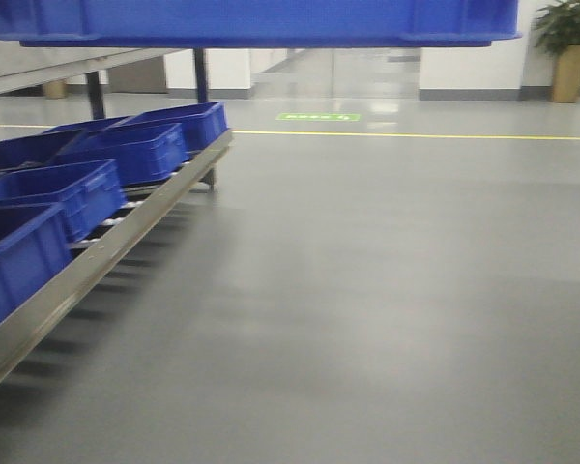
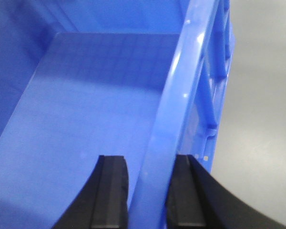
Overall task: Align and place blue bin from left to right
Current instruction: 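Carry the blue bin with both grippers while driving to another rack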
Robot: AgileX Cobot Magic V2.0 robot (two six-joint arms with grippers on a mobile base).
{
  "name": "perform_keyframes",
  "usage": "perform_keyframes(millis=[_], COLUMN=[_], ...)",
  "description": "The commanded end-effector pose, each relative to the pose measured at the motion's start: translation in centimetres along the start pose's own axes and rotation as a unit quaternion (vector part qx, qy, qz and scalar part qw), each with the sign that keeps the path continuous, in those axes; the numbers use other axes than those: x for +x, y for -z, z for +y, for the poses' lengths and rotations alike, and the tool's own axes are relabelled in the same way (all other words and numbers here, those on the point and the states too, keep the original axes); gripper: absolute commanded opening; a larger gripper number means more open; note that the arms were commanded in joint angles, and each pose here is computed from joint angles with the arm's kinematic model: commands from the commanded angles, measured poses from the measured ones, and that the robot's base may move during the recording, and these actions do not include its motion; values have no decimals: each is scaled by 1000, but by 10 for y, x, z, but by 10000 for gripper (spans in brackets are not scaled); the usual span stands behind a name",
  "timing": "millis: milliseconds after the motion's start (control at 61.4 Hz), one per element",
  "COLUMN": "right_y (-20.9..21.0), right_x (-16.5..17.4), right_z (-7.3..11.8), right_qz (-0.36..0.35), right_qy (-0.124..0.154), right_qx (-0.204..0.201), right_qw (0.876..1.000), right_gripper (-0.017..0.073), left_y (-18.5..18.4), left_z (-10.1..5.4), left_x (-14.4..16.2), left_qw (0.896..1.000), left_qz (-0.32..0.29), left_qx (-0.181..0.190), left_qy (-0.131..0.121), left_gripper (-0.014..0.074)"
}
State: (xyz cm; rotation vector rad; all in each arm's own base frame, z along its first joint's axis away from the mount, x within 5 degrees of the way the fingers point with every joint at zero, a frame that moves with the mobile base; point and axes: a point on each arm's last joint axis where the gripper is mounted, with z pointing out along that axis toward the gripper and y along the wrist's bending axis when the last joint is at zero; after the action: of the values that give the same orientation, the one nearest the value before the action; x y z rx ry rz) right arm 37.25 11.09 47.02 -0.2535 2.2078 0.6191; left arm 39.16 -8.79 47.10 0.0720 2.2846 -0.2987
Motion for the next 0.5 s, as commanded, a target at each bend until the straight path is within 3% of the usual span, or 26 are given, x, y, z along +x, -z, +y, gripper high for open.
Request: perform_keyframes(millis=[0, 488], right_y=[12, 12], right_x=[-10, -10], right_z=[14, 14], right_qz=[-51, -51], right_qy=[13, 13], right_qx=[-32, -32], right_qw=[998, 998], right_gripper=[-79, -79], left_y=[24, 24], left_z=[-17, -17], left_x=[-11, -11], left_qw=[996, 996], left_qz=[-67, -67], left_qx=[66, 66], left_qy=[6, 6], left_gripper=[1, 1])
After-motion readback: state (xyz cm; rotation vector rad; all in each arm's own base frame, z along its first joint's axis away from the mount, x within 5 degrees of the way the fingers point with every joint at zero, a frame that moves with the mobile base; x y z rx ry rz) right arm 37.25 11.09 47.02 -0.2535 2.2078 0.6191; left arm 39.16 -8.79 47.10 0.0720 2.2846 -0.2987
